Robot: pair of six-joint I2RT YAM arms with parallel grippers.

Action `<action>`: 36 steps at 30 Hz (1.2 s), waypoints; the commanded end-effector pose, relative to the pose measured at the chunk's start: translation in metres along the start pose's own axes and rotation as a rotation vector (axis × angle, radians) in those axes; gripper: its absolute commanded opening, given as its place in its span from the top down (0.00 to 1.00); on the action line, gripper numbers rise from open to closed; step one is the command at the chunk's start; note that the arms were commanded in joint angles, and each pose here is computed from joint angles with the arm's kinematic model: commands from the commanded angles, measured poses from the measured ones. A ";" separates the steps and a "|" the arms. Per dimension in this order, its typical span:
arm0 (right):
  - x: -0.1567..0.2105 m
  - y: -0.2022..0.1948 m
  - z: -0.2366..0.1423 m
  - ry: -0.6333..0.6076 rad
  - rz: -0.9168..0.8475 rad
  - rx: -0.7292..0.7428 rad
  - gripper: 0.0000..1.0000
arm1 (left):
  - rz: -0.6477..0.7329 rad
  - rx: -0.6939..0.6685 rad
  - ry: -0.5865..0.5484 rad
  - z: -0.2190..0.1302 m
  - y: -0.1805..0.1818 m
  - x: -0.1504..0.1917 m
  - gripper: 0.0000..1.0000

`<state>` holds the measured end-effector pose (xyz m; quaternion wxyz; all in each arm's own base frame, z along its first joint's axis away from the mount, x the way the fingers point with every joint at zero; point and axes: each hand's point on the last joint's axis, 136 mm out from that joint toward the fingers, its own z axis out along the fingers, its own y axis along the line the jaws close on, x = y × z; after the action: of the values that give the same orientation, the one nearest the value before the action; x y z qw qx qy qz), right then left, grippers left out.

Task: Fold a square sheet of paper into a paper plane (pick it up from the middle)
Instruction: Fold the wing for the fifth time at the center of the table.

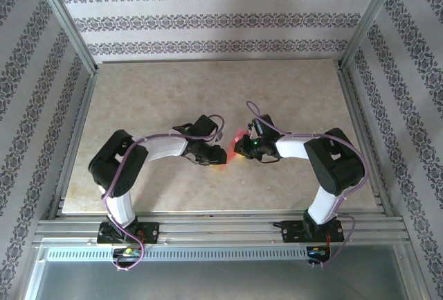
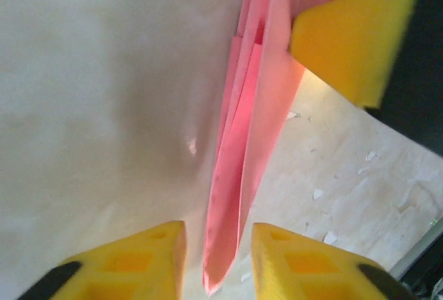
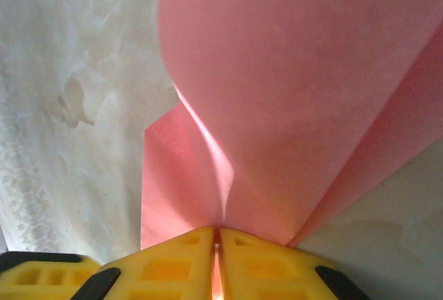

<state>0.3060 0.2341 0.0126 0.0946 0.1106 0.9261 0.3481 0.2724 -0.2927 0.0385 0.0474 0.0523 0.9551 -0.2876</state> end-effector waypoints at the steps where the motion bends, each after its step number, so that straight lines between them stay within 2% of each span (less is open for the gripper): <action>1: 0.006 -0.042 0.007 0.004 0.033 0.168 0.85 | 0.031 -0.058 -0.086 -0.039 -0.002 -0.015 0.64; 4: 0.007 -0.043 0.007 0.007 0.036 0.174 0.85 | 0.047 0.023 -0.140 -0.048 -0.021 -0.023 0.66; 7: 0.007 -0.044 0.007 0.009 0.038 0.177 0.85 | 0.047 0.124 -0.159 -0.038 -0.039 -0.028 0.73; 9: 0.007 -0.044 0.008 0.011 0.040 0.177 0.85 | 0.045 0.144 -0.146 -0.026 -0.044 -0.029 0.78; 15: 0.009 -0.045 0.009 0.020 0.043 0.183 0.86 | 0.029 0.129 -0.078 0.003 -0.039 -0.025 0.86; 29: 0.010 -0.048 0.011 0.031 0.053 0.193 0.86 | 0.045 0.119 -0.025 0.017 -0.041 -0.016 0.87; 36: 0.011 -0.048 0.011 0.035 0.057 0.195 0.86 | 0.037 0.047 0.001 0.025 -0.028 -0.012 0.89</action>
<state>0.3087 0.2350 0.0111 0.0851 0.1145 0.9291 0.3411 0.2862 -0.3346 0.0449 0.0627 0.0667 0.9372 -0.3365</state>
